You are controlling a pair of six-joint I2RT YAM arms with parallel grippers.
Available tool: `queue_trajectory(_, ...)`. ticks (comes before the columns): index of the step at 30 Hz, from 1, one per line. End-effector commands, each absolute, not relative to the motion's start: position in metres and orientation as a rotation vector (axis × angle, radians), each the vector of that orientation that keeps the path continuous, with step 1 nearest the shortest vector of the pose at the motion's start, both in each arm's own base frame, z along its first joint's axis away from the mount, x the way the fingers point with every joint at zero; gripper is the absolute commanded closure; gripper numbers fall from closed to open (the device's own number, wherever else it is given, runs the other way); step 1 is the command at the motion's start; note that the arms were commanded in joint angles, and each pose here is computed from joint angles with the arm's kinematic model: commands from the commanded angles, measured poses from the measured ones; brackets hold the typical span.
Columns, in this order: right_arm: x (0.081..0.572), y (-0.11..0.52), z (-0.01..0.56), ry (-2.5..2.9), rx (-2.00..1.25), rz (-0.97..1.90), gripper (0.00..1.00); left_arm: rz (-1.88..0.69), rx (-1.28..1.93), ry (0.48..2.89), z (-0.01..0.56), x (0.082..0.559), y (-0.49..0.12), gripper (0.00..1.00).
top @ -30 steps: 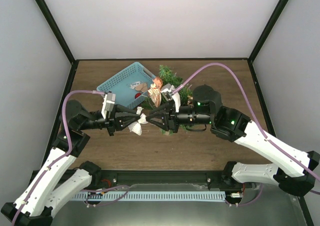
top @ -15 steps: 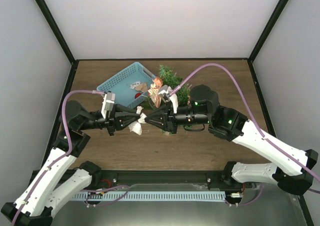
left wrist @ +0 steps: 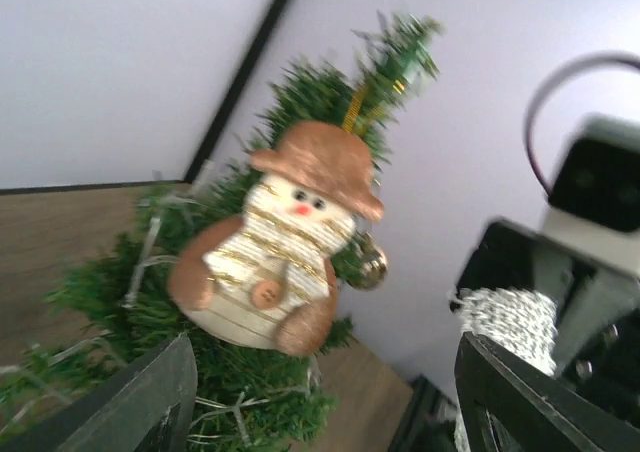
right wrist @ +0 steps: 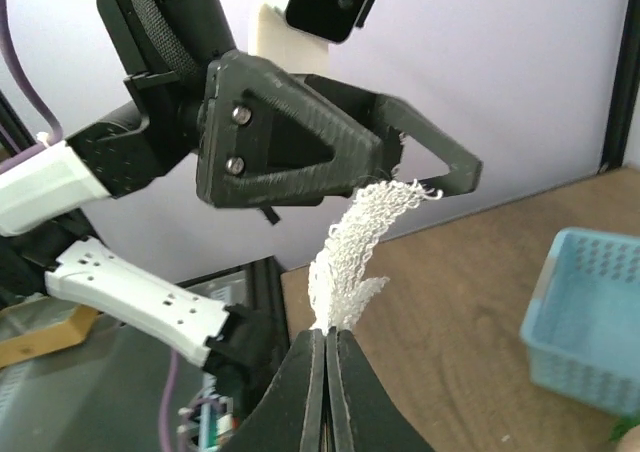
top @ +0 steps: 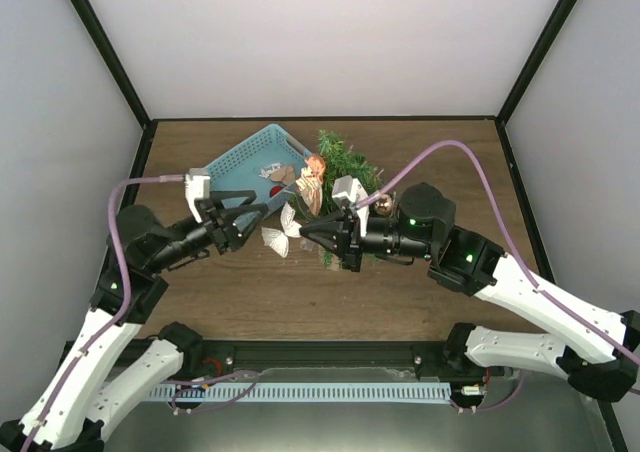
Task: Decorate the small christmas tree
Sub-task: Place the decoration item on the Christmas tree.
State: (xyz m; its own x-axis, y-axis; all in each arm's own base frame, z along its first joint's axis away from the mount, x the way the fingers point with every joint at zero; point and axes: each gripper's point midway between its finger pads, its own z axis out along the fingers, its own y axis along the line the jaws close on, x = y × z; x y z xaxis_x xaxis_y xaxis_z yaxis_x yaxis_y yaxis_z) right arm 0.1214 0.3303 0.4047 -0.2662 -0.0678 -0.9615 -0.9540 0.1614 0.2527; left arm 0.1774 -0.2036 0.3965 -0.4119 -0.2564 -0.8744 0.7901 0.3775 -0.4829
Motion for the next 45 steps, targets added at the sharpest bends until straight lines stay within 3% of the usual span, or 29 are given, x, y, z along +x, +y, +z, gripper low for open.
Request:
queue_trajectory(1,0.125,0.319,0.443,1.200,-1.052,1.026,0.99,-1.239,0.094,1.663,0.408,0.190,-0.168,0.28)
queue_trajectory(10,0.135,0.325,0.453,0.775,-1.205,0.550,0.99,-1.458,-0.099,1.547,0.452,0.162,-0.148,0.37)
queue_trajectory(23,0.123,0.356,0.443,0.363,-1.292,0.005,0.99,-1.605,-0.075,1.649,0.440,0.148,-0.164,0.41)
queue_trajectory(36,0.126,0.381,0.425,0.334,-1.305,-0.211,0.99,-1.536,-0.080,1.737,0.418,0.155,-0.166,0.53)
queue_trajectory(39,0.126,0.382,0.425,0.332,-1.288,-0.220,0.99,-1.511,-0.093,1.774,0.408,0.159,-0.167,0.52)
queue_trajectory(42,0.127,0.382,0.423,0.336,-1.287,-0.231,0.99,-1.506,-0.098,1.778,0.406,0.161,-0.167,0.41)
queue_trajectory(45,0.127,0.384,0.419,0.333,-1.300,-0.238,0.99,-1.498,-0.104,1.782,0.402,0.164,-0.168,0.41)
